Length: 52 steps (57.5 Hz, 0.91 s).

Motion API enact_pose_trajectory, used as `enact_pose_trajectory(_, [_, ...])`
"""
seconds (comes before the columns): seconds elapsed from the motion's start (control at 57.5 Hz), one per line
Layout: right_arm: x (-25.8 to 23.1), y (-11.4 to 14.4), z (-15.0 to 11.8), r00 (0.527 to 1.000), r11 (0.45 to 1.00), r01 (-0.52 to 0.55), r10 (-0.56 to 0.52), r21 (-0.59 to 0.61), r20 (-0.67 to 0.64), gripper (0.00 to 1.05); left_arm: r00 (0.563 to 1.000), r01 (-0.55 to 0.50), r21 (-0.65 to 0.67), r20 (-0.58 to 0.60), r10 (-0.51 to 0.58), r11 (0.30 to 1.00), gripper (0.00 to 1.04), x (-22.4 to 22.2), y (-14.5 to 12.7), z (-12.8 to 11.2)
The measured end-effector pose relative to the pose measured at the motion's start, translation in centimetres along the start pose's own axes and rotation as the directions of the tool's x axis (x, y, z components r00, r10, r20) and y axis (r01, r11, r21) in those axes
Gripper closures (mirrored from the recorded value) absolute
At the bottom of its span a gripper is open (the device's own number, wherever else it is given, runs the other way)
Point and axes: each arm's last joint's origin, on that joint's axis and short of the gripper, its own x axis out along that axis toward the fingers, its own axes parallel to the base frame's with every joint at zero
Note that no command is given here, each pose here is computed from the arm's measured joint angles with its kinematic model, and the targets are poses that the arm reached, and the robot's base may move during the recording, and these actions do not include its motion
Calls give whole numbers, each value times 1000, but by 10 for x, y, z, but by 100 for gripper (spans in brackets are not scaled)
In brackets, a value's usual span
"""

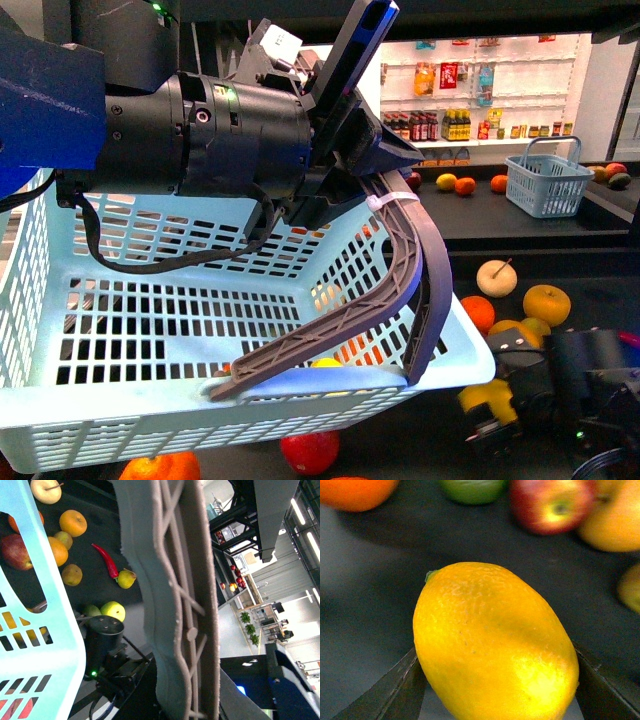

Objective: Pick lemon from shelf

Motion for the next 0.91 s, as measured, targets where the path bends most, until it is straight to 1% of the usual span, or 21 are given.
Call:
enact_pose_trajectory(0.052, [-8, -16, 5, 996, 995, 94, -94, 29, 1, 32, 1000, 0, 0, 0, 0, 1000, 95, 0, 0, 0])
enact_pose_trajectory(0.174, [-31, -43, 13, 971, 964, 237, -238, 122, -9, 32, 1000, 0, 0, 0, 0, 1000, 95, 0, 0, 0])
enact_pose_trajectory(0.226, [-43, -51, 19, 961, 949, 272, -276, 161, 1, 32, 1000, 0, 0, 0, 0, 1000, 95, 0, 0, 0])
enact_pose_trajectory(0.313, [-66, -57, 33, 953, 931, 279, -299, 236, 52, 32, 1000, 0, 0, 0, 0, 1000, 95, 0, 0, 0])
enact_pose_trajectory(0.365, [-84, -57, 48, 947, 923, 257, -300, 288, 117, 32, 1000, 0, 0, 0, 0, 1000, 95, 0, 0, 0])
enact_pose_trajectory(0.487, [-118, -49, 74, 929, 920, 191, -281, 341, 239, 32, 1000, 2, 0, -2, -2, 1000, 95, 0, 0, 0])
enact_pose_trajectory(0.557, [-142, -36, 90, 916, 928, 105, -230, 358, 328, 32, 1000, 1, 0, -1, -1, 1000, 95, 0, 0, 0])
enact_pose_trajectory(0.609, [-154, -28, 97, 907, 933, 51, -193, 357, 374, 32, 1000, 1, 0, -1, -1, 1000, 95, 0, 0, 0])
enact_pose_trajectory(0.644, [-164, -19, 101, 899, 937, -8, -146, 348, 413, 32, 1000, 0, 0, -1, 0, 1000, 95, 0, 0, 0])
enact_pose_trajectory(0.748, [-180, 4, 102, 887, 939, -128, -36, 319, 461, 32, 1000, 0, 0, -1, 0, 1000, 95, 0, 0, 0])
enact_pose_trajectory(0.835, [-183, 14, 100, 884, 932, -184, 18, 312, 468, 32, 1000, 1, 0, -1, -1, 1000, 95, 0, 0, 0])
enact_pose_trajectory(0.905, [-185, 24, 98, 877, 916, -260, 91, 306, 472, 32, 1000, 0, 0, -1, 0, 1000, 95, 0, 0, 0])
